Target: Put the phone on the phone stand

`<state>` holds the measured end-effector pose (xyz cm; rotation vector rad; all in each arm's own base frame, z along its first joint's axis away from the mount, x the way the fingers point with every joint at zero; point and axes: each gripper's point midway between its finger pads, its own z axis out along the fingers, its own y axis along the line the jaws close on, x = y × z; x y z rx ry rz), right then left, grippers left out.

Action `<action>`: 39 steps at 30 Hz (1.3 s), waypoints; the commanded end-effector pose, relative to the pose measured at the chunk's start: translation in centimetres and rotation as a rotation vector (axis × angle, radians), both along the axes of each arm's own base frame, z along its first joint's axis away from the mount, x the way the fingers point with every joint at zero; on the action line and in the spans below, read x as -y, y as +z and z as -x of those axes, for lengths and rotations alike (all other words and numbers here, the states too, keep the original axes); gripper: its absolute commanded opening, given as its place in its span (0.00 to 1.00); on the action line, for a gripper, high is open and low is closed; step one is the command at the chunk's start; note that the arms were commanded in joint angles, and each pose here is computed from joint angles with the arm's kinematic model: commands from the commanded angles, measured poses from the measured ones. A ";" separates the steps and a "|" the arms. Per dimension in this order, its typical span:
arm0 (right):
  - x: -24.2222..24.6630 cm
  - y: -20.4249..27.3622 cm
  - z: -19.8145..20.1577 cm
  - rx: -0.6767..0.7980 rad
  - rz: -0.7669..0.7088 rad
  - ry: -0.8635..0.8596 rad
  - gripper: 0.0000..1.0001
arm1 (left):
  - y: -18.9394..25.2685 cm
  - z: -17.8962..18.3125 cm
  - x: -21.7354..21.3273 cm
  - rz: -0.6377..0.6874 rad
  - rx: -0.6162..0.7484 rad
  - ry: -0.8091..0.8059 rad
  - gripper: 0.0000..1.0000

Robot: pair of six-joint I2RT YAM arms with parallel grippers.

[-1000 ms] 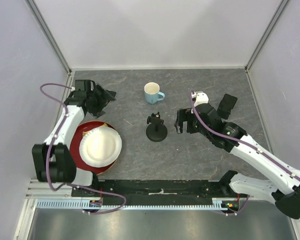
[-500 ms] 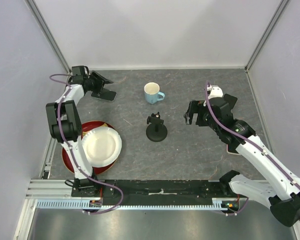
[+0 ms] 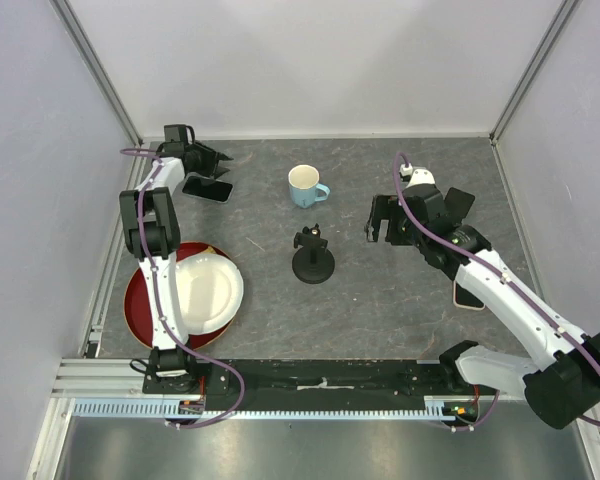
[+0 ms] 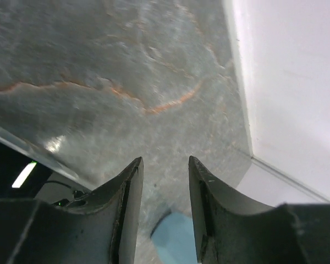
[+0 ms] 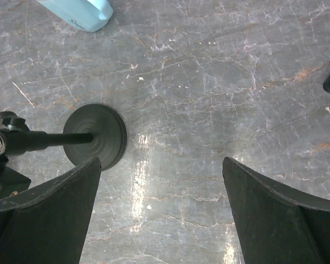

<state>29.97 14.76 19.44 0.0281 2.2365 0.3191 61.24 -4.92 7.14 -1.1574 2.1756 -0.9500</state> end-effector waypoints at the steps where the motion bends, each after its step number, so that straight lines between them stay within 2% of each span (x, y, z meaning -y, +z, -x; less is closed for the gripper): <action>1: -1.1 3.6 -2.7 0.114 -0.061 0.027 0.98 | -3.0 -0.5 0.7 0.030 -0.114 0.079 0.45; 5: -1.5 3.4 -3.9 0.103 -0.062 0.067 0.98 | -4.3 0.2 0.4 -0.056 -0.169 0.103 0.45; 6: -1.5 3.2 -4.1 0.098 -0.060 0.075 0.98 | -5.3 1.5 0.1 -0.080 -0.230 0.112 0.44; 13: -4.4 3.2 -4.5 0.023 -0.171 0.212 0.98 | -8.0 7.4 -0.9 -0.185 -0.394 0.045 0.43; 21: -6.1 3.3 -2.6 -0.005 -0.275 0.292 0.98 | -7.2 12.2 -3.0 -0.274 -0.410 -0.059 0.48; 25: -6.2 3.8 -1.8 0.000 -0.295 0.313 0.98 | -4.8 13.6 -3.9 -0.326 -0.378 -0.121 0.50; 30: -5.9 3.9 -1.4 0.006 -0.282 0.319 0.98 | -2.1 15.1 -5.0 -0.415 -0.308 -0.164 0.60; 37: -5.5 3.7 -1.1 0.002 -0.260 0.315 0.98 | 4.4 15.5 -7.4 -0.607 -0.093 -0.187 0.77; 39: -5.3 4.0 -1.0 0.008 -0.253 0.312 0.98 | 6.2 15.7 -8.4 -0.668 -0.054 -0.171 0.95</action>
